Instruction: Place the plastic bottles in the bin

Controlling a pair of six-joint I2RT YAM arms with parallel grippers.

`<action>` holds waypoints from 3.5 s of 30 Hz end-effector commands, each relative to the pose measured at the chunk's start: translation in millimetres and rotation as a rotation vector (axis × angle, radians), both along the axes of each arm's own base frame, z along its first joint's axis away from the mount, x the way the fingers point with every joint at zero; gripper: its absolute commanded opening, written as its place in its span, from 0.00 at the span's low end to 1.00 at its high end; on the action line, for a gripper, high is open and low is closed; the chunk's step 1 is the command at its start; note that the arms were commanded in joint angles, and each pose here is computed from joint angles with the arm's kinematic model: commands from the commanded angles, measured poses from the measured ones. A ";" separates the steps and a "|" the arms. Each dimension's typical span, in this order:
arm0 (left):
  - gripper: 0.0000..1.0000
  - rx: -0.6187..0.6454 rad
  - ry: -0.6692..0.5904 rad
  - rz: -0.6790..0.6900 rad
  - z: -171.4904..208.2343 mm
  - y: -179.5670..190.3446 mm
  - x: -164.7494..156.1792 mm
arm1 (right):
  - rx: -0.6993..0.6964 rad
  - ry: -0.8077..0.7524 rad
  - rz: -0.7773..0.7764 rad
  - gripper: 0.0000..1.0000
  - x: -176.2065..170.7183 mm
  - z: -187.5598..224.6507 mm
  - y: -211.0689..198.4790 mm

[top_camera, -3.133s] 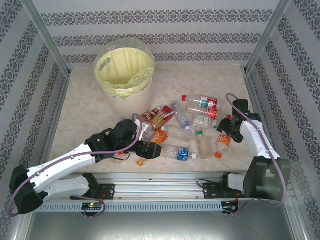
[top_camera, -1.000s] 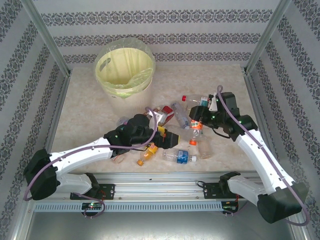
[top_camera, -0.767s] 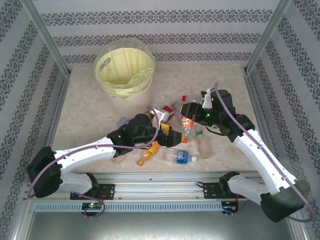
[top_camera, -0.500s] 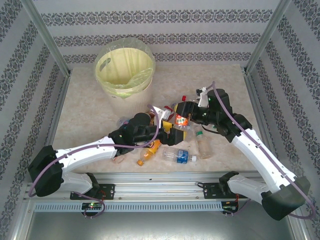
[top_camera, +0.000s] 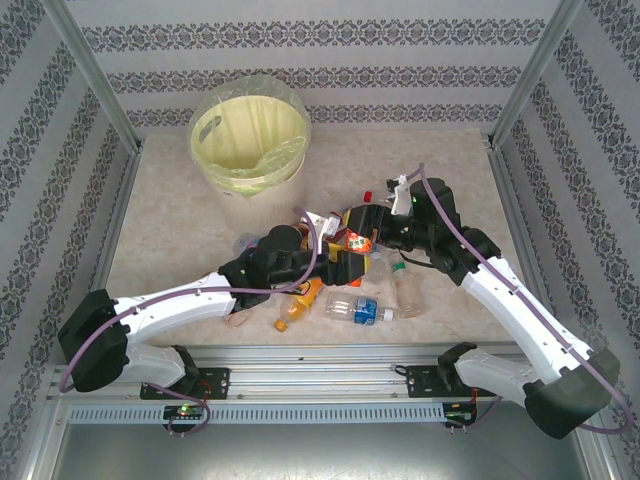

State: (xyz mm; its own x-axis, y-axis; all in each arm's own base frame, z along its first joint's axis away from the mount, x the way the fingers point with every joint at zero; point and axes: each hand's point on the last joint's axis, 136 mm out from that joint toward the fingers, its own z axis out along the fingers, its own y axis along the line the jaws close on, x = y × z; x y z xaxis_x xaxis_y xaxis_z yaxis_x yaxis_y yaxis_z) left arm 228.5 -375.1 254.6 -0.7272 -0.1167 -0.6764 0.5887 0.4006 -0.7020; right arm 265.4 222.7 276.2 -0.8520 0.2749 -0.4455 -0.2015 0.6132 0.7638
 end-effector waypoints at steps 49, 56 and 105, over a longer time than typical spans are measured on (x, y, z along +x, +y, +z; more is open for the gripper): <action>0.56 0.314 -0.188 0.409 169.7 215.4 131.2 | -0.063 -0.364 -0.356 0.98 2.4 104.6 -90.4; 0.57 0.434 -0.188 0.523 161.6 233.1 174.2 | -0.052 -0.302 -0.337 0.98 -8.8 80.6 -87.5; 0.82 0.963 0.373 0.351 -67.9 244.6 259.0 | -0.117 -0.164 -0.036 0.98 -46.3 11.5 -60.4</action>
State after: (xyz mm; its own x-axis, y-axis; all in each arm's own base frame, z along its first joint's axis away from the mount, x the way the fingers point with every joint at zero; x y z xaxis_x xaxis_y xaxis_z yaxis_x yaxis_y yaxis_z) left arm 495.5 -136.2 172.0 -0.9314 0.1199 -0.3436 0.1629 0.9816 -0.0992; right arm 218.4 167.4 287.1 -0.7676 0.2416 -0.5936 -0.2978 0.6857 0.6642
